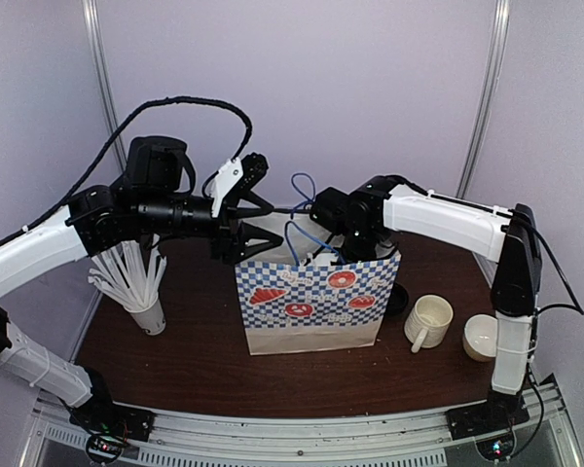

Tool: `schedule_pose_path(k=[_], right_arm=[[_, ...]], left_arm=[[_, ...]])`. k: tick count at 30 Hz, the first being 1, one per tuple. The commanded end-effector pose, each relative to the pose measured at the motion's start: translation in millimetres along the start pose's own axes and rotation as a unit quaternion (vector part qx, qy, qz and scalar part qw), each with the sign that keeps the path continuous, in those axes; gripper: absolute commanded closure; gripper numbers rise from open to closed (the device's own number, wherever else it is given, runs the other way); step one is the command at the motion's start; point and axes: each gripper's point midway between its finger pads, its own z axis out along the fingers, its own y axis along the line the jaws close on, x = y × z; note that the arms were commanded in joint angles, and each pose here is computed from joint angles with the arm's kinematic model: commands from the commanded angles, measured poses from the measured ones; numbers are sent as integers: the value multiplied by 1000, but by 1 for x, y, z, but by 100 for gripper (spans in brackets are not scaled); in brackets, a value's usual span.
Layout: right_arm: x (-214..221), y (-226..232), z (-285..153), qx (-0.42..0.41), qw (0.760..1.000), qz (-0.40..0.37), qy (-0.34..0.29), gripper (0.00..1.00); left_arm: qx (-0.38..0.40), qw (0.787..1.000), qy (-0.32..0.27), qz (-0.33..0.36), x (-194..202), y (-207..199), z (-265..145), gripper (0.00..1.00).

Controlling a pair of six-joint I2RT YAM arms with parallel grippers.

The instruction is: Pack the takeout coffee

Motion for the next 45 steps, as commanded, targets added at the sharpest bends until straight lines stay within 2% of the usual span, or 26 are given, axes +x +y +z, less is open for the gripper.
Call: schedule_pose_path(k=[1,6,8,12,18,25,31,35,39,42,45], right_arm=[[20,30,2,-57,997,11,54,31],[12,29,-18,-41,999,9,31,19],[9,30,-24,-37,999,5,23,8],[4,32,-33,-37,999,8,6,1],[-9,25,-63,-1,999,1,-34,0],[-18,20,-99,33,997,-13,-73,0],[-12,19,-123,40,995,-15,-95,1],[4,15,-125,40,995,1,-90,1],[25,-3,-122,61,995,26,-73,1],[37,-17,-122,73,994,50,-69,1],[44,-25,-126,83,992,63,-69,2]], left_arm=[[-24,999,-22,5,-9,14,-7,29],[-31,999,-15,1,-4,23,-6,27],[-33,999,-9,0,-2,26,-4,26],[-57,998,-1,8,-3,37,-8,25],[-90,996,10,6,-9,60,-22,23],[-82,994,52,-45,9,85,-18,22],[-116,986,76,-94,26,111,-15,25],[-193,969,90,-124,37,149,-32,26],[-250,942,127,-185,66,198,-42,26],[-244,931,152,-228,93,215,-33,27],[-179,938,176,-239,111,208,-9,26]])
